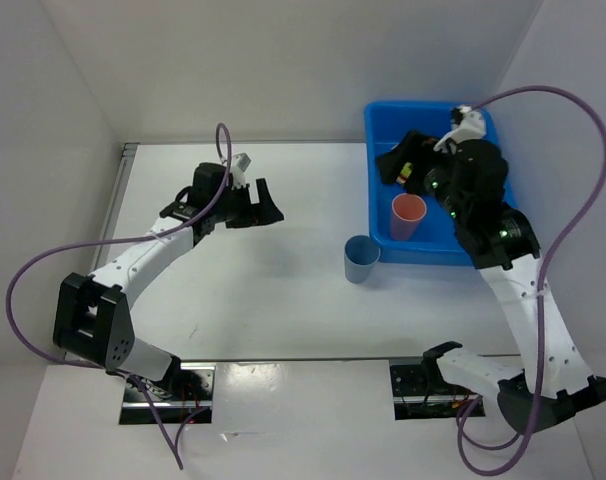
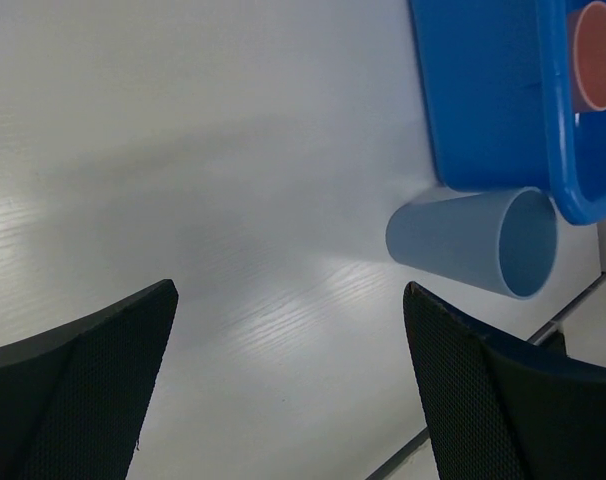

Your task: Place the mixed dishes into the plastic bin

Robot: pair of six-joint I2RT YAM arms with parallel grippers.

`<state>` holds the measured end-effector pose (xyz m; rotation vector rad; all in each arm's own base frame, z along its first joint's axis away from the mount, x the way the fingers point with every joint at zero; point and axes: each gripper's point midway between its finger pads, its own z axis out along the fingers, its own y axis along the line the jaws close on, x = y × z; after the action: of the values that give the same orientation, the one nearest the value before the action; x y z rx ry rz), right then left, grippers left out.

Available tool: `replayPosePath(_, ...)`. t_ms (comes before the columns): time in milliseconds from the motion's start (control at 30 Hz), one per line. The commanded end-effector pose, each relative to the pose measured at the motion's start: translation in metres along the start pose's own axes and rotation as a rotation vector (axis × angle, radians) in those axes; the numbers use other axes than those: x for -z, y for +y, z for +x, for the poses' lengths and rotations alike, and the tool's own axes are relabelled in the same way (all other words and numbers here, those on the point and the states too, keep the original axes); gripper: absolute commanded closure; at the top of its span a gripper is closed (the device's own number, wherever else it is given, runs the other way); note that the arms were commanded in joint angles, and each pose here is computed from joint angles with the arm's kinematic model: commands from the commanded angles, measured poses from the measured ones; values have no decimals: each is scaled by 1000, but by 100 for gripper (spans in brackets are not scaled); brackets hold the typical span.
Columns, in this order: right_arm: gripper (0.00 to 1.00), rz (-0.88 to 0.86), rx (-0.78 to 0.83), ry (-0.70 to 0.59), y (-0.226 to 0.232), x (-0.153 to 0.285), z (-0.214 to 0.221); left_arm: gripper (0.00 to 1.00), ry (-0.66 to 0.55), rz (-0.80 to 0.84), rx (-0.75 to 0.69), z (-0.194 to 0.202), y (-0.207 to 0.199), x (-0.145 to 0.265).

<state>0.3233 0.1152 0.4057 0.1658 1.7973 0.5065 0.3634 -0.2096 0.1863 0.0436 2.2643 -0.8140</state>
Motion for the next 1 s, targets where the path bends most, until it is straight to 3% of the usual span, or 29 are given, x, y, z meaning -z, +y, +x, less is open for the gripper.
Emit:
replayPosePath(0, 12, -87, 67, 228, 21, -19, 79, 0, 5, -49, 0, 13, 14, -5)
replayPosePath(167, 15, -42, 110, 383, 35, -32, 156, 0, -17, -63, 16, 14, 16, 1)
replayPosePath(733, 18, 179, 276, 578, -6, -43, 252, 0, -85, -118, 41, 9, 31, 27)
replayPosePath(967, 20, 251, 305, 609, -23, -46, 272, 0, -83, -119, 41, 9, 31, 30)
